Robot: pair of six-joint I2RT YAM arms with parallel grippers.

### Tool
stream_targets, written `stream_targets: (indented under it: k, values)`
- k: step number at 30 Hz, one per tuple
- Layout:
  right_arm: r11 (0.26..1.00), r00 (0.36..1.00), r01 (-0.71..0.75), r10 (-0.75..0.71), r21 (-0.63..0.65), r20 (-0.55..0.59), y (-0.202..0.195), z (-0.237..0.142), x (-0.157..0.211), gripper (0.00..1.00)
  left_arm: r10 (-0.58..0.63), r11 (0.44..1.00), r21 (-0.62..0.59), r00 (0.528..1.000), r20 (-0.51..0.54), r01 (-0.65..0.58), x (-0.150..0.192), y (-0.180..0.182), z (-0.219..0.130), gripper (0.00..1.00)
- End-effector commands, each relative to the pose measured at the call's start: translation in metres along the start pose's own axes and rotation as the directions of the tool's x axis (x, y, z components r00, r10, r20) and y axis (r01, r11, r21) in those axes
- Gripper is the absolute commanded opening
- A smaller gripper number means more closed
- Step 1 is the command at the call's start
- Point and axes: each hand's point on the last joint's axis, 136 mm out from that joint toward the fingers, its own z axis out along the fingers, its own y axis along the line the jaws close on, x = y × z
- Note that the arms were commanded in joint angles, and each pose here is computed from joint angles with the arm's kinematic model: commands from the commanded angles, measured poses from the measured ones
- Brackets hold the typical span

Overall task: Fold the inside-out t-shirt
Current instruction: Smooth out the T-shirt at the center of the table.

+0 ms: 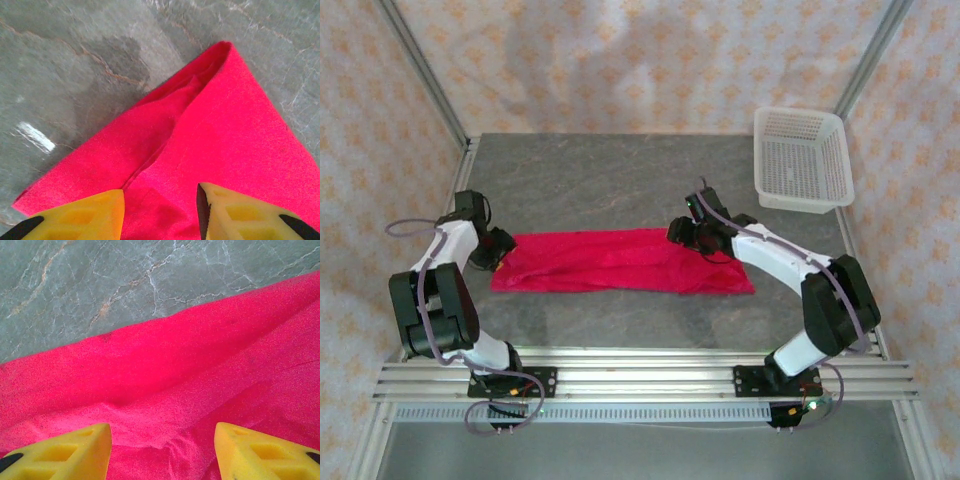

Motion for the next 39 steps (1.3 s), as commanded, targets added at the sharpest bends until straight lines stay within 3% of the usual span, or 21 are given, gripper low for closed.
stream_targets:
  k: [1,9,11,15,17,25,32,39]
  values:
    - [0.999,1.0,0.029,-0.029,-0.03,0.003,0.012,0.002,-0.006,0.57,-0.026,0.999,0.048,1.0,-0.013,0.027,0.001,-0.007,0.009,0.43]
    - [0.998,0.999,0.042,-0.042,-0.039,-0.005,0.013,0.001,-0.005,0.58,-0.043,0.998,0.053,0.999,-0.027,0.044,-0.007,-0.013,0.026,0.39]
    - [0.999,0.999,0.041,-0.041,-0.033,-0.007,0.011,0.002,-0.005,0.58,-0.044,0.997,0.057,0.999,-0.026,0.046,-0.009,-0.015,0.029,0.32]
    - [0.999,0.999,0.044,-0.044,-0.01,-0.007,0.005,0.004,-0.003,0.58,-0.043,0.998,0.04,0.999,-0.021,0.044,-0.013,-0.014,0.029,0.06]
    - [0.998,0.999,0.046,-0.046,0.031,-0.009,-0.005,0.008,0.0,0.58,-0.043,0.998,0.044,0.999,-0.013,0.044,-0.016,-0.017,0.023,0.0]
    - [0.97,0.997,-0.018,0.035,0.244,-0.066,-0.066,0.038,0.023,0.56,-0.033,0.994,0.104,0.999,0.023,0.03,-0.036,-0.045,-0.01,0.0]
    - [0.953,0.992,0.006,0.032,0.304,-0.12,-0.083,0.05,0.038,0.56,-0.006,0.991,0.133,1.0,0.025,0.002,-0.05,-0.073,-0.016,0.0]
    - [0.954,0.99,0.022,0.022,0.298,-0.142,-0.085,0.053,0.043,0.56,0.048,0.994,0.095,0.999,0.014,-0.049,-0.067,-0.099,0.0,0.0]
